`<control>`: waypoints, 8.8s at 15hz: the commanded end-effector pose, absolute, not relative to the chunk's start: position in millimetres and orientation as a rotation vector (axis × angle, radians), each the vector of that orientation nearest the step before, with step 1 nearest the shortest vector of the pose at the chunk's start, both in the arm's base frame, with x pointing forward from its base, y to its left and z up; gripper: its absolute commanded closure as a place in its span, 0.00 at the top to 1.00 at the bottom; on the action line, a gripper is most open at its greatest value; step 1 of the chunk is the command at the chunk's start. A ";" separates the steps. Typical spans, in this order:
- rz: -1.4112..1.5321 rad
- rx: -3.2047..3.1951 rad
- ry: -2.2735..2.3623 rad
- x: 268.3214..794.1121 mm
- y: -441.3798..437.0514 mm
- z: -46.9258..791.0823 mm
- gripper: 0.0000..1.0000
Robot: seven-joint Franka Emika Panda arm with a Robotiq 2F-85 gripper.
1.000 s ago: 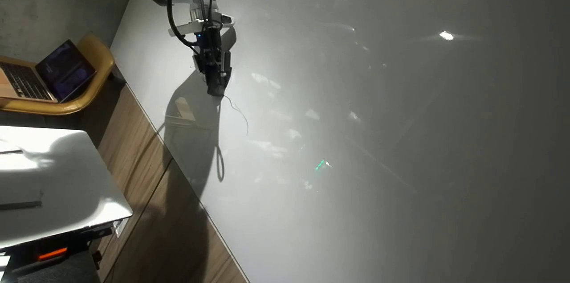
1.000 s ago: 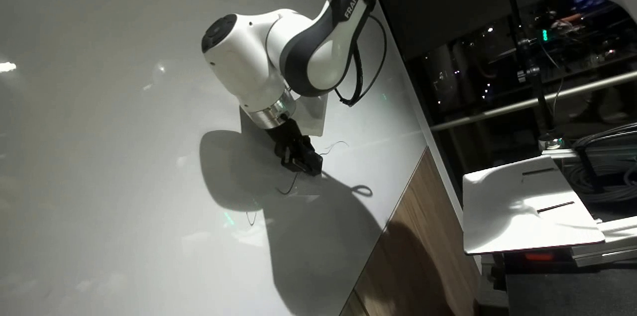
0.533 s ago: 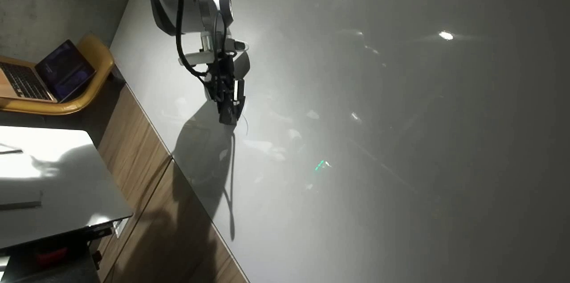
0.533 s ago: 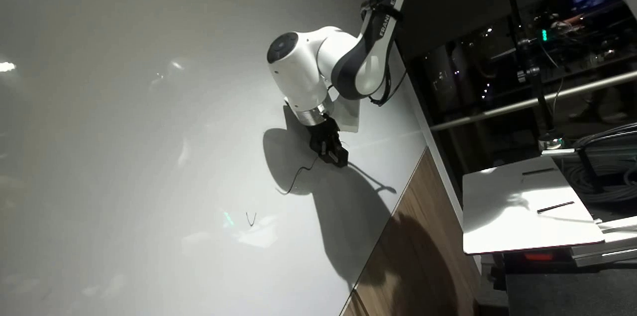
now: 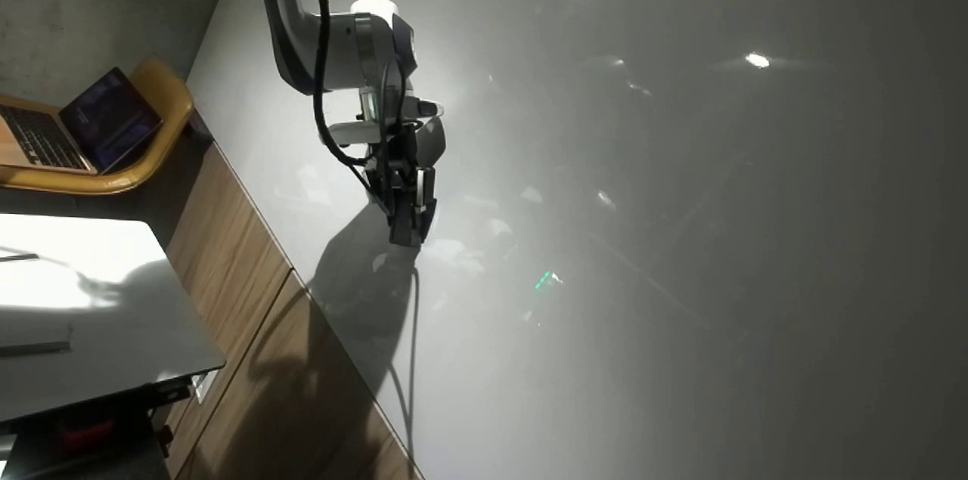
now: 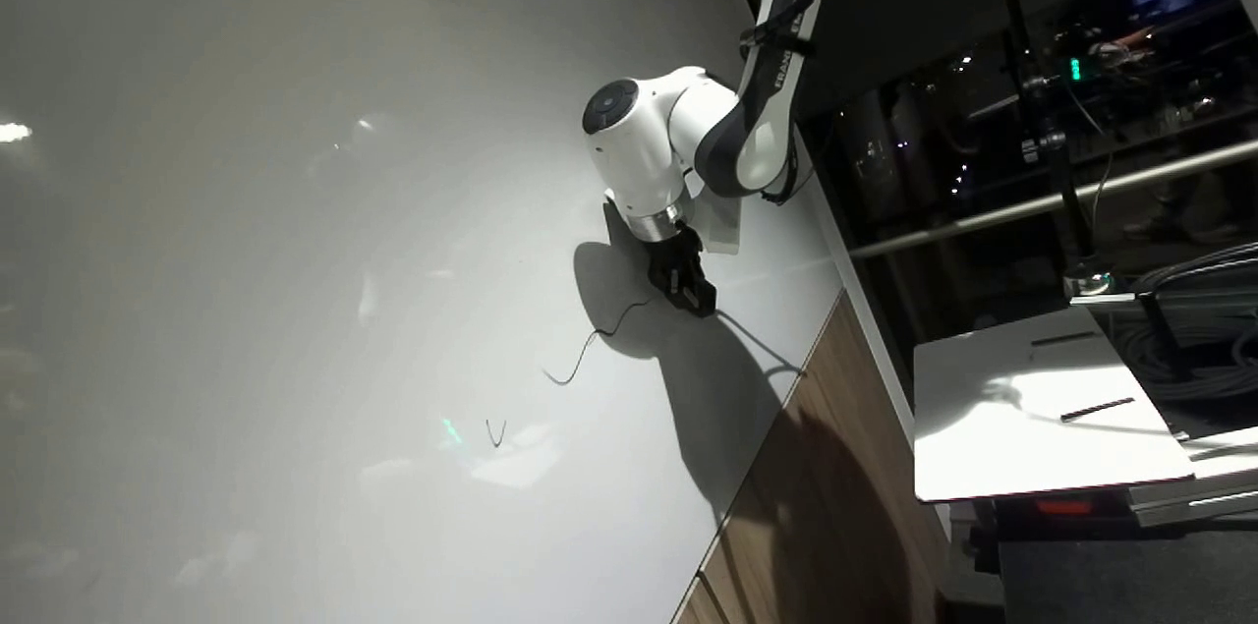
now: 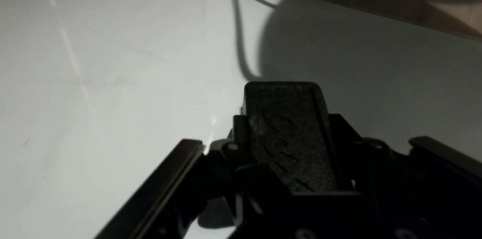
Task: Use the eraser to wipe the whiteboard.
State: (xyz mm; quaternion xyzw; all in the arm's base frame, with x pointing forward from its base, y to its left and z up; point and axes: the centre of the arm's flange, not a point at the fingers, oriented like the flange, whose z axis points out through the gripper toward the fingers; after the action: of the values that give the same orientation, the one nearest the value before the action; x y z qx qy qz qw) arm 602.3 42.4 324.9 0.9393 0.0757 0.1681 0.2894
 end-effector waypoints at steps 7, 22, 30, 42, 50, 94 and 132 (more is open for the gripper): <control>0.499 2.464 0.166 632.5 -0.6 339.2 0.30; 0.584 2.434 0.506 636.9 266.4 345.0 0.30; 0.573 2.387 0.601 638.1 358.7 346.6 0.30; 0.576 2.406 0.681 636.0 453.9 361.7 0.30; 0.512 2.414 0.615 645.7 386.0 372.4 0.30; 0.752 2.563 0.404 589.2 77.4 412.3 0.30; -0.715 2.937 0.474 485.3 -31.5 295.4 0.30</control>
State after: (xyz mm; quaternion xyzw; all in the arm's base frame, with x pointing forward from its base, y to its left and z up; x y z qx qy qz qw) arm 481.5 -39.6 306.6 0.9668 0.1429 -0.2027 0.0618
